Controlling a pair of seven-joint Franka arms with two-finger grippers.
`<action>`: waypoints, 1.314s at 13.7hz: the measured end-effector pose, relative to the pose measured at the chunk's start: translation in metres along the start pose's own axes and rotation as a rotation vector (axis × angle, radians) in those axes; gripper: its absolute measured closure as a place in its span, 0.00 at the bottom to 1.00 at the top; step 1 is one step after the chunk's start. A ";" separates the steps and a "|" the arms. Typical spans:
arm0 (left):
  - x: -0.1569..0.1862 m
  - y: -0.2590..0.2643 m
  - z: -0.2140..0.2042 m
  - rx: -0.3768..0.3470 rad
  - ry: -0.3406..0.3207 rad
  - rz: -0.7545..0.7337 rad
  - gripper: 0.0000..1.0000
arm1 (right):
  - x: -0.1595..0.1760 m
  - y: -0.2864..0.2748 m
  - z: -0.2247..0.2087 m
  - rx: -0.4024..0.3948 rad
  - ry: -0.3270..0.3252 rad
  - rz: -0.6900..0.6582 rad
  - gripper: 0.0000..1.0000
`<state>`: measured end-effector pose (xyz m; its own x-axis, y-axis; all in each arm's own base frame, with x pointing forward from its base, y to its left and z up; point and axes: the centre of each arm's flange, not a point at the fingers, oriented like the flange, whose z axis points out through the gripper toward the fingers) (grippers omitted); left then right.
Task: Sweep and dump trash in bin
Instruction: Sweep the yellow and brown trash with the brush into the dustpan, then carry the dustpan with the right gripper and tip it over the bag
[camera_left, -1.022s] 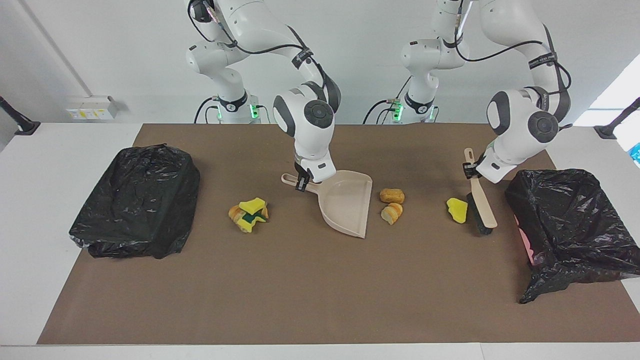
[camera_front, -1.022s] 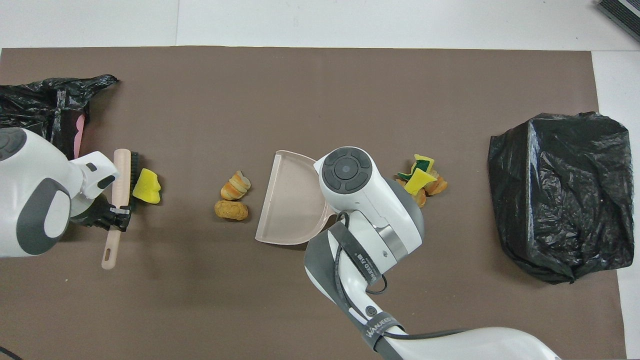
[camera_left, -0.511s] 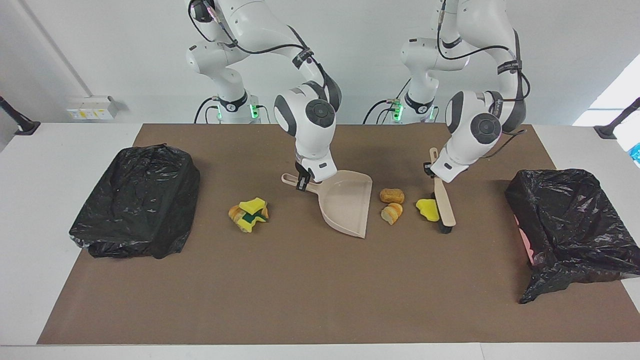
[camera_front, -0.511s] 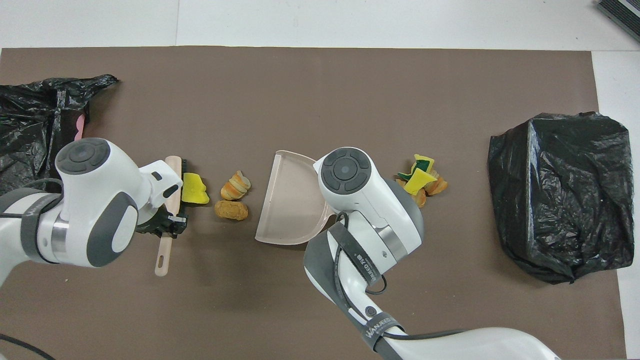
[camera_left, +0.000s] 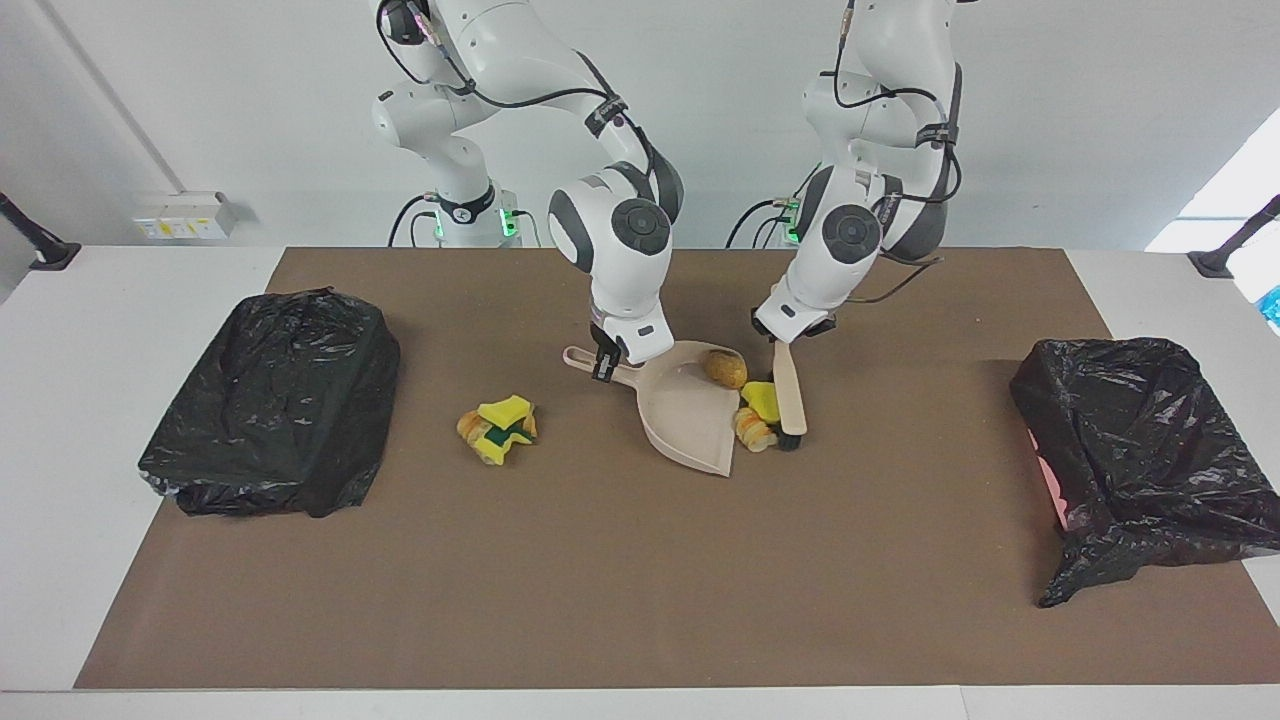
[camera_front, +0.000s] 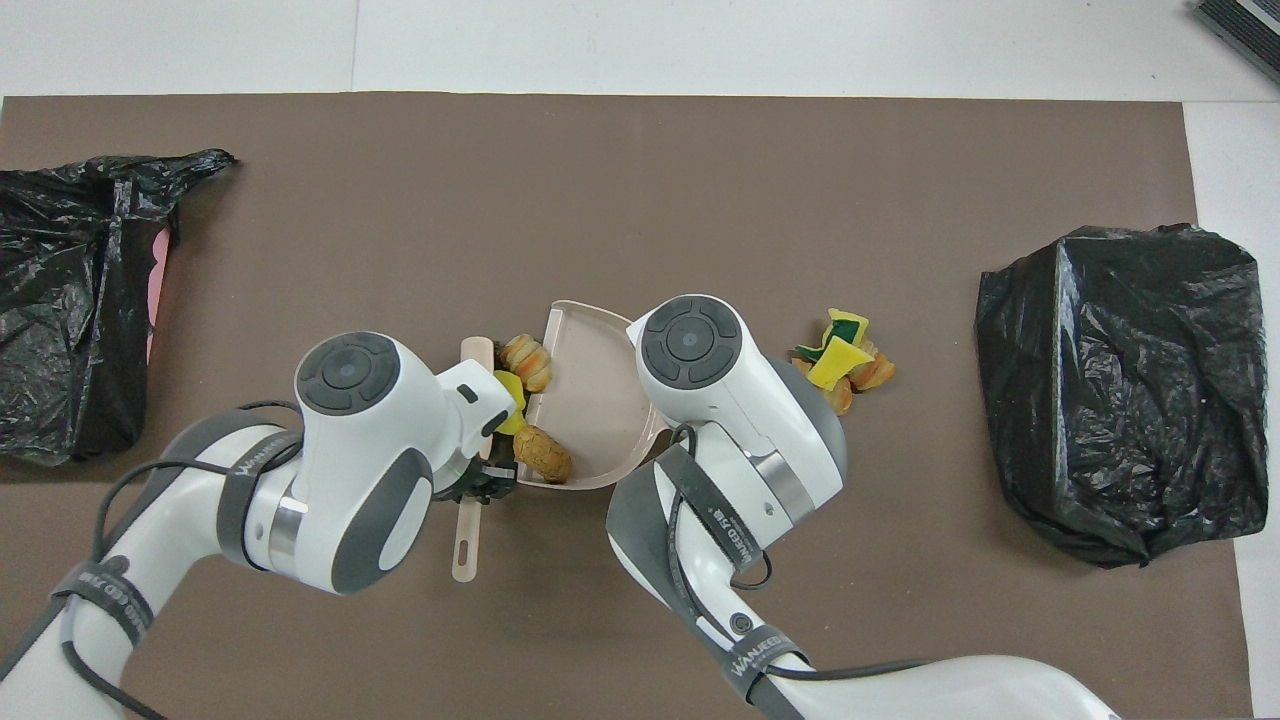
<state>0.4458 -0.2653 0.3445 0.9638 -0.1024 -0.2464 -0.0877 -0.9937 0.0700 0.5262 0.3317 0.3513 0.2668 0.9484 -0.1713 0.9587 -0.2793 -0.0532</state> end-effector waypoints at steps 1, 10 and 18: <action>-0.007 0.022 0.001 -0.021 0.014 0.013 0.74 | 0.000 0.000 0.000 0.000 0.000 0.000 0.69; 0.001 0.009 -0.019 -0.025 0.027 -0.039 0.74 | 0.000 0.000 0.000 0.000 0.000 0.000 0.69; 0.029 -0.086 -0.065 0.004 0.022 -0.146 0.74 | -0.038 0.030 -0.036 -0.016 0.035 0.192 0.69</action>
<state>0.4979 -0.1798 0.3942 0.9715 0.0438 -0.2328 0.0525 -0.9981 0.0315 0.5488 0.2928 0.3916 0.4479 0.8827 -0.1425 0.8913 -0.4534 -0.0070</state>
